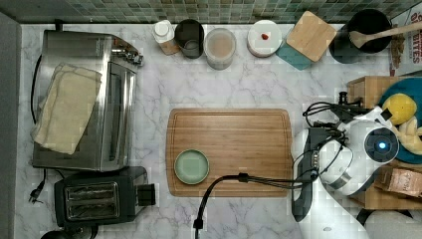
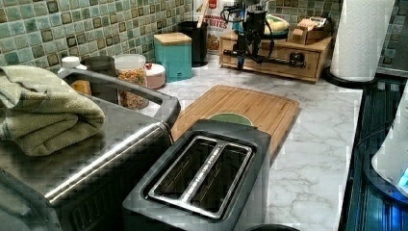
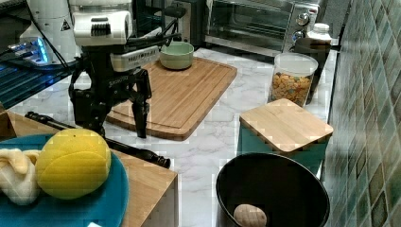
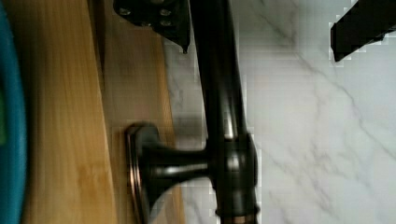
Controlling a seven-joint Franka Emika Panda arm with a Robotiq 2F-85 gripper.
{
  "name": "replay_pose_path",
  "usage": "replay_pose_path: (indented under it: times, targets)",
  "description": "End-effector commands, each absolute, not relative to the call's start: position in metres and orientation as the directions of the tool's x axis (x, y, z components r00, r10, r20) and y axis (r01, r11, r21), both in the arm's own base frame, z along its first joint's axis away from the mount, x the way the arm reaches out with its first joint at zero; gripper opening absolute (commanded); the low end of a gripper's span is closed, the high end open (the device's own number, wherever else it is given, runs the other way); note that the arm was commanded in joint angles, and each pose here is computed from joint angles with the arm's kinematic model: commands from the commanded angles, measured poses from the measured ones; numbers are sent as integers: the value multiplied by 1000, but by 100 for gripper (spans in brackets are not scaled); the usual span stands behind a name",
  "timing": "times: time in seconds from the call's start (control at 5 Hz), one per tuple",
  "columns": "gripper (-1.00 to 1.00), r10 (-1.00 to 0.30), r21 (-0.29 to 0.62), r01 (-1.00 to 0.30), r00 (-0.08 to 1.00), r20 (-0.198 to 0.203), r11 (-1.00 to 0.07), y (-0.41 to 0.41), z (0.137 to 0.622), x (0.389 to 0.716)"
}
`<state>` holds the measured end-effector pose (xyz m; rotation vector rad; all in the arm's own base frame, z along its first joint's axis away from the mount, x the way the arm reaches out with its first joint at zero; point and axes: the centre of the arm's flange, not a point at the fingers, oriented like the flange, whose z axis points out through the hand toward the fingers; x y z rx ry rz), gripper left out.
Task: Open the drawer.
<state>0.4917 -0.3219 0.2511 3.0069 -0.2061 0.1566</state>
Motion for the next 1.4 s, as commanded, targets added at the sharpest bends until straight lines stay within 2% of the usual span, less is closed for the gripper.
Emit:
replay_pose_path:
  times: [0.2, 0.4, 0.6, 0.8, 1.0, 1.4]
  targets:
    - [100, -36, 44, -33, 996, -87, -998, -278, 224, 475]
    - [100, -70, 11, -70, 993, -91, -998, -226, 237, 477]
    - [100, -44, -48, -49, 995, -93, -998, -171, 231, 486]
    - [100, -56, -58, -60, 997, -58, -997, -103, 218, 494]
    - [100, -52, -50, -55, 997, -52, -997, -45, 214, 501]
    - [100, -22, -58, -27, 995, -96, -998, 29, 247, 500]
